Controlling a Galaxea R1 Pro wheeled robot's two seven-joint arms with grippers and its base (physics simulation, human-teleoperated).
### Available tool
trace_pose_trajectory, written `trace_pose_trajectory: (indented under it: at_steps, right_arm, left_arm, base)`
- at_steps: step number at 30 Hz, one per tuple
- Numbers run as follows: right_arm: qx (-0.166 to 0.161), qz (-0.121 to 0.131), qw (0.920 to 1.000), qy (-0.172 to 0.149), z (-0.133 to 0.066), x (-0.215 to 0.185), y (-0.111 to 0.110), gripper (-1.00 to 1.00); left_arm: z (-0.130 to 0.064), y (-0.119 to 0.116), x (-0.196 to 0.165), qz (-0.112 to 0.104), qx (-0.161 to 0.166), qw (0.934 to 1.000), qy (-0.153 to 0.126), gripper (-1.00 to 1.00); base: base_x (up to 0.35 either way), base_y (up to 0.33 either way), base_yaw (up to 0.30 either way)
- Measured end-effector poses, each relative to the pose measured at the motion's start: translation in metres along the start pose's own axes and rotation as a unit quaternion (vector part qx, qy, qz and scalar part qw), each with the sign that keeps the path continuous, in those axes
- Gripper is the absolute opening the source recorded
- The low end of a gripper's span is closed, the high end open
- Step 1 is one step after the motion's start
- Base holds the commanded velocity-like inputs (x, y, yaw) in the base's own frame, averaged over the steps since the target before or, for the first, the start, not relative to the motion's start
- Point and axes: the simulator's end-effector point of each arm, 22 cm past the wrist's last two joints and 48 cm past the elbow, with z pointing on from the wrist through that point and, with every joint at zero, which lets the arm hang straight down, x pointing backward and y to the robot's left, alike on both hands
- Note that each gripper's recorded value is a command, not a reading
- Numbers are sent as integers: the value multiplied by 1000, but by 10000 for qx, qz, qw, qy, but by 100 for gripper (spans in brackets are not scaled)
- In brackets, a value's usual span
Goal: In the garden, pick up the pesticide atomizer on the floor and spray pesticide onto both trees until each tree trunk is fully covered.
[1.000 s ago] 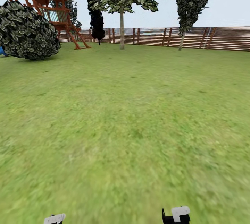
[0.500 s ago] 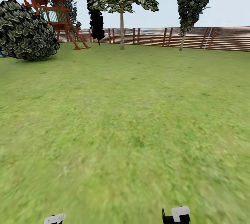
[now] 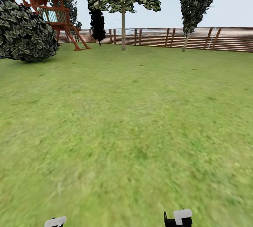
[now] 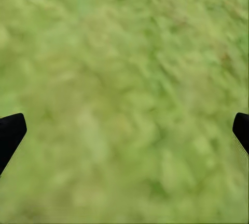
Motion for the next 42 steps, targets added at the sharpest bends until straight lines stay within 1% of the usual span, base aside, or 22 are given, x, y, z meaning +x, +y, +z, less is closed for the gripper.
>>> trace_pose_trajectory:
  at_steps: [42]
  right_arm:
    - [0,1,10000,0,0,0,0,100]
  left_arm:
    - [0,0,0,1,2,10000,0,-100]
  base:
    - [337,0,0]
